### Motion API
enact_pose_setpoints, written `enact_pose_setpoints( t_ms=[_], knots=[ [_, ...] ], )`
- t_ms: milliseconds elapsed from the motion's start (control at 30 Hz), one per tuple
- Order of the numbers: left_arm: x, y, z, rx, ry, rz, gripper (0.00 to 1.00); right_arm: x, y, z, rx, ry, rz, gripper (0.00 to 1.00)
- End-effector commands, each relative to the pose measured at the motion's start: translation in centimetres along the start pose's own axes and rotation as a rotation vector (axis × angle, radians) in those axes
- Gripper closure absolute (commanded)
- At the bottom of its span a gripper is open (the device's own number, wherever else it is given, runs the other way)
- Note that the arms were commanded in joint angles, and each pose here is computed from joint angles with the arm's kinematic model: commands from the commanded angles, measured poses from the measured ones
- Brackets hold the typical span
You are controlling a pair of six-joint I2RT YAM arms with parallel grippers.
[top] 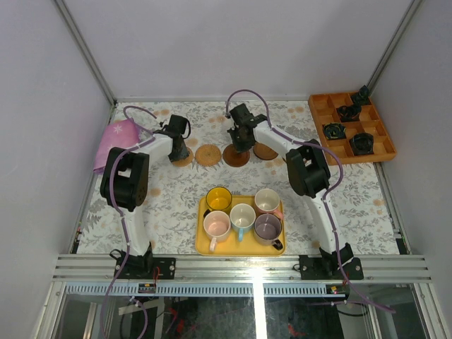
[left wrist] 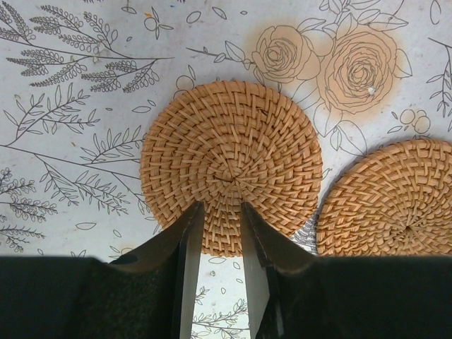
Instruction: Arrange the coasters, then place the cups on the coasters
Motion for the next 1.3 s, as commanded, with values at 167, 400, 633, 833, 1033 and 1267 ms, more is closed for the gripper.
enact_pose_setpoints(
  t_ms=[167, 400, 633, 833, 1033, 1267],
  knots=[
    [-2.2, -2.4, -0.6, -0.026, 0.023, -0.053, 0.71, -7.3, -3.2, -1.3, -0.027, 0.098, -0.204, 1.0],
    [-4.1, -4.1, -0.6, -0.041, 0.026, -0.122, 0.61, -9.0, -4.0, -2.6, -0.016, 0.185, -0.271, 0.99],
    [-4.8, -4.3, -0.5, -0.045, 0.025, -0.142, 0.4, -6.7, -3.0, -6.5, 0.086, 0.236, -0.175, 1.0],
    [-4.9, -4.2, -0.4, -0.047, 0.033, -0.15, 0.33, -4.8, -2.0, -9.4, 0.152, 0.24, -0.12, 1.0],
    [-4.2, -3.8, -0.5, -0.041, 0.037, -0.126, 0.33, -3.4, -1.0, -10.6, 0.177, 0.242, -0.073, 1.0],
    [-3.6, -3.7, -1.1, -0.043, 0.073, -0.099, 0.34, -2.3, 0.8, -10.2, 0.188, 0.182, -0.016, 1.0]
  ],
)
Point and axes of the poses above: each gripper's point midway between its finger pads, its own x axis out along the fingers, its own z axis along the line the jaws close on, y = z × x, the point moved 8 cm from there along -x, back along the fingers, and after that the axes turned 2 degrees about x, right-handed, at the moved point
